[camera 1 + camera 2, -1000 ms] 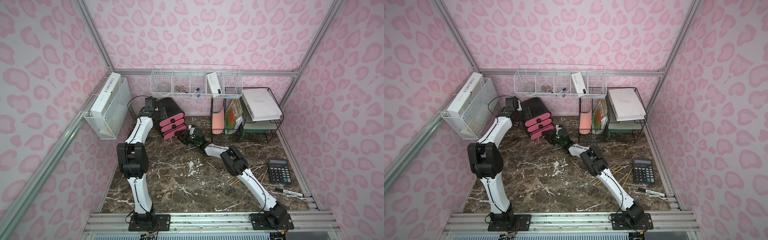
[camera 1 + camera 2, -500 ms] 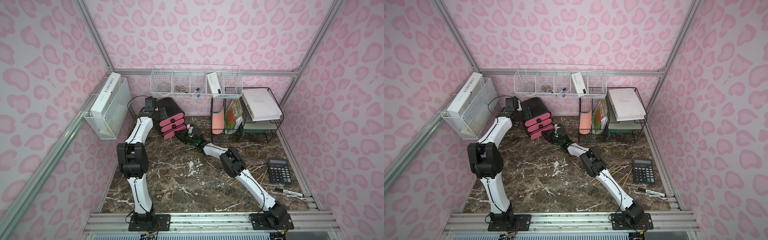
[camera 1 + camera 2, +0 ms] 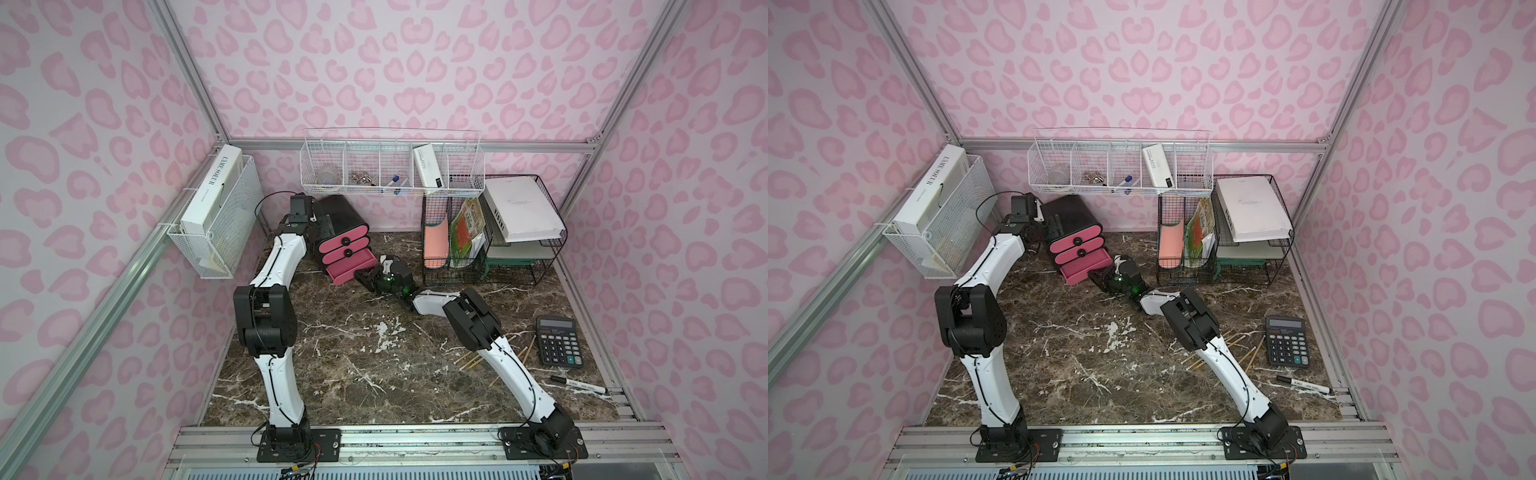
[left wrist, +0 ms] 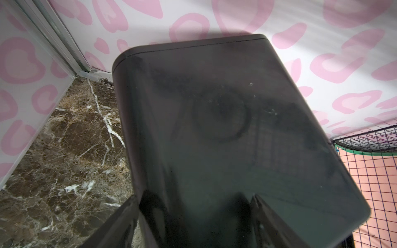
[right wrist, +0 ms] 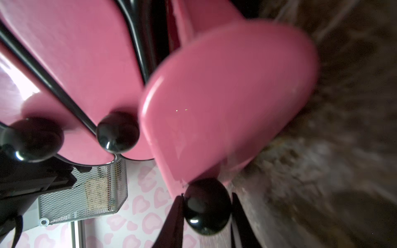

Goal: Please place the pencils in the drawer according to their color
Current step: Open the drawer in the storage box.

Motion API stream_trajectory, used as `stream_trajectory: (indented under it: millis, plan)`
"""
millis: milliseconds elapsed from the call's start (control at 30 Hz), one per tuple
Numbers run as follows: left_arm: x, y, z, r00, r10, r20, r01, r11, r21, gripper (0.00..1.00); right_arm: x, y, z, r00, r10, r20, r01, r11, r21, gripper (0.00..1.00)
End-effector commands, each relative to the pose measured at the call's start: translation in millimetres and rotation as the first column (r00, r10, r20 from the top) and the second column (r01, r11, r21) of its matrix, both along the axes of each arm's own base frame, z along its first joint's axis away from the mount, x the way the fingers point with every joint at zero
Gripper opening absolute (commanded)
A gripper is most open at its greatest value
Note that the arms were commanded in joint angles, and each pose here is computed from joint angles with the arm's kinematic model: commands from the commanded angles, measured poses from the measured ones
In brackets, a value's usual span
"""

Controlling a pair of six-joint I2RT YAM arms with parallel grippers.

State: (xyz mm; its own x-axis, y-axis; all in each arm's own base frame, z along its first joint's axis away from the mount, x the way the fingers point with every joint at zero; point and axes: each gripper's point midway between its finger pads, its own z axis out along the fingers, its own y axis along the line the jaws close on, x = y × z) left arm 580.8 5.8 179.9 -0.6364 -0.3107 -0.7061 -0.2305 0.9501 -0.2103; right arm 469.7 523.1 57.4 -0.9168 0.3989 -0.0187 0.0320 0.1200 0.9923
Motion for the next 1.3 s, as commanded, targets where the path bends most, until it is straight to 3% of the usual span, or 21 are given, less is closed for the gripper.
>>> stream_trajectory:
  millis: [0, 433, 667, 867, 933, 1267]
  plan:
    - [-79.6, -0.2, -81.9, 0.905, -0.039, -0.424, 0.055, 0.998, 0.026, 0.8, -12.3, -4.3, 20.4, 0.997, 0.026, 0.069, -0.028, 0.999, 0.037, 0.13]
    - [-81.8, -1.4, -81.0, 0.907, -0.041, -0.419, 0.054, 0.998, 0.019, 0.79, -46.1, -34.7, 20.0, 0.998, 0.029, 0.055, -0.031, 0.999, 0.037, 0.16]
    - [-79.5, -2.1, -74.0, 0.913, -0.043, -0.405, 0.054, 0.998, 0.015, 0.79, -46.1, -41.5, 28.5, 0.998, 0.025, 0.062, -0.028, 0.999, 0.042, 0.72]
    - [-72.8, -2.0, -52.6, 0.929, -0.044, -0.366, 0.054, 0.998, 0.018, 0.8, -55.0, -55.5, 48.1, 0.996, 0.029, 0.088, -0.032, 0.999, 0.031, 0.95]
    - [-70.2, -1.8, -42.4, 0.937, -0.043, -0.347, 0.053, 0.998, 0.021, 0.8, -61.7, -65.2, 44.9, 0.997, 0.032, 0.074, -0.032, 0.999, 0.004, 0.99]
    - [-65.8, -15.0, 21.7, 0.973, -0.1, -0.207, 0.095, 0.995, -0.034, 0.86, -85.0, -114.5, 70.1, 0.994, 0.021, 0.104, -0.012, 0.996, -0.084, 0.99]
